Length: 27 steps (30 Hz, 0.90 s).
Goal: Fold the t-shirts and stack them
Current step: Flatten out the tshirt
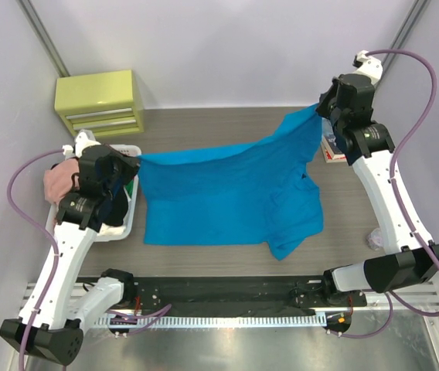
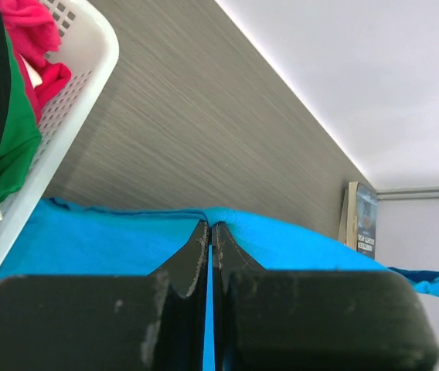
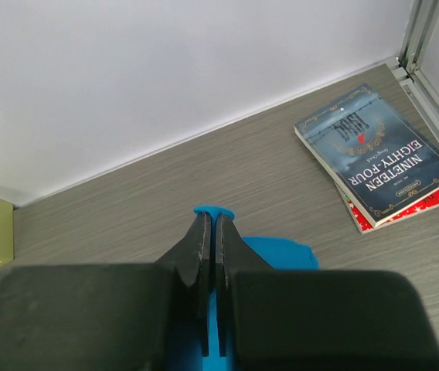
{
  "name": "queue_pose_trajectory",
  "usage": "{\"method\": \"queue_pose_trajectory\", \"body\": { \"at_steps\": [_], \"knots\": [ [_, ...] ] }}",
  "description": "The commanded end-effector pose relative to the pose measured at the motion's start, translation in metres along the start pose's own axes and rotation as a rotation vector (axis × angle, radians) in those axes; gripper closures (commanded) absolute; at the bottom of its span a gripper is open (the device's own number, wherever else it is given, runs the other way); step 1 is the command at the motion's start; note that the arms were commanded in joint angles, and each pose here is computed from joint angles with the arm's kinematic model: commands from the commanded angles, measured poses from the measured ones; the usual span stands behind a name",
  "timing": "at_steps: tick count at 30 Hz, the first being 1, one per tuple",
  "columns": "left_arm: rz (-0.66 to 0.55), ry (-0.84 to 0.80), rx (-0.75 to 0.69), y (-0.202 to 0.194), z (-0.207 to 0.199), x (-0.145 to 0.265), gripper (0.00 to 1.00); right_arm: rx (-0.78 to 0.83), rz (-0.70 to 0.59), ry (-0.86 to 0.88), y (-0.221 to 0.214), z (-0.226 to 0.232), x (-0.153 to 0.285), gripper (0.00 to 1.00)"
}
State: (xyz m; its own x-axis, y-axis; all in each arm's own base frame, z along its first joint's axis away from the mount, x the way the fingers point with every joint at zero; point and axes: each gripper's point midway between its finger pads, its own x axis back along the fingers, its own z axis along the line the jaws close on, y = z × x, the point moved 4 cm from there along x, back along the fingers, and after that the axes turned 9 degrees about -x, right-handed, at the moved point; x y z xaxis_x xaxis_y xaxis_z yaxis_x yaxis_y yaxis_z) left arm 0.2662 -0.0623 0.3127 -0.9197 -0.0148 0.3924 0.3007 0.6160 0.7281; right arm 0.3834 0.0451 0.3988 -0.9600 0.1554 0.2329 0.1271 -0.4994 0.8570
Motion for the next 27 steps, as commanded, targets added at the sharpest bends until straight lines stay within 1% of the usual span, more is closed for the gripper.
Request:
{"method": "queue_pose_trajectory", "body": {
  "at_steps": [1,4,6,7,9,10,12,13,14,16,17,18,21,25,27],
  "knots": [
    [-0.043,-0.03,-0.023,0.015,-0.007,0.004,1.0,0.006,0.0,0.01,-0.001,0.004,-0.011,0.99],
    [-0.058,-0.044,-0.048,0.025,-0.014,0.004,1.0,0.015,-0.001,0.017,0.001,0.01,-0.019,0.99],
    [-0.055,-0.051,-0.063,0.03,-0.019,-0.001,1.0,0.011,-0.018,0.026,0.009,0.015,-0.022,0.99],
    [-0.073,-0.069,-0.063,0.04,-0.026,0.0,1.0,0.009,-0.023,0.033,0.012,0.018,-0.022,0.99],
    [-0.063,-0.071,-0.077,0.047,-0.032,-0.009,1.0,0.013,-0.05,0.064,0.027,0.028,-0.019,0.99],
    [-0.082,-0.105,-0.07,0.061,-0.041,-0.005,1.0,0.018,-0.055,0.065,0.029,0.03,-0.022,0.99],
    [-0.076,-0.125,-0.06,0.072,-0.048,-0.013,1.0,0.025,-0.108,0.087,0.054,0.04,-0.015,0.99],
    [-0.106,-0.167,-0.049,0.09,-0.059,-0.006,1.0,0.03,-0.123,0.082,0.06,0.042,-0.016,0.99],
    [-0.109,-0.183,-0.04,0.098,-0.064,-0.007,1.0,0.02,-0.164,0.102,0.079,0.05,-0.006,0.99],
    [-0.127,-0.237,-0.026,0.12,-0.079,-0.005,1.0,0.03,-0.209,0.109,0.097,0.055,0.002,0.99],
    [-0.143,-0.252,-0.022,0.128,-0.083,-0.003,1.0,0.022,-0.251,0.123,0.114,0.06,0.011,0.99],
    [-0.176,-0.284,-0.02,0.141,-0.094,0.002,1.0,0.023,-0.272,0.125,0.122,0.061,0.016,0.99],
    [-0.22,-0.353,-0.029,0.164,-0.112,0.016,1.0,0.024,-0.357,0.154,0.153,0.069,0.038,0.99],
    [-0.26,-0.411,-0.03,0.18,-0.127,0.03,0.99,0.015,-0.468,0.221,0.192,0.08,0.075,0.99],
    [-0.274,-0.445,-0.026,0.186,-0.135,0.037,1.0,0.01,-0.506,0.242,0.203,0.081,0.089,0.99]
  ]
}}
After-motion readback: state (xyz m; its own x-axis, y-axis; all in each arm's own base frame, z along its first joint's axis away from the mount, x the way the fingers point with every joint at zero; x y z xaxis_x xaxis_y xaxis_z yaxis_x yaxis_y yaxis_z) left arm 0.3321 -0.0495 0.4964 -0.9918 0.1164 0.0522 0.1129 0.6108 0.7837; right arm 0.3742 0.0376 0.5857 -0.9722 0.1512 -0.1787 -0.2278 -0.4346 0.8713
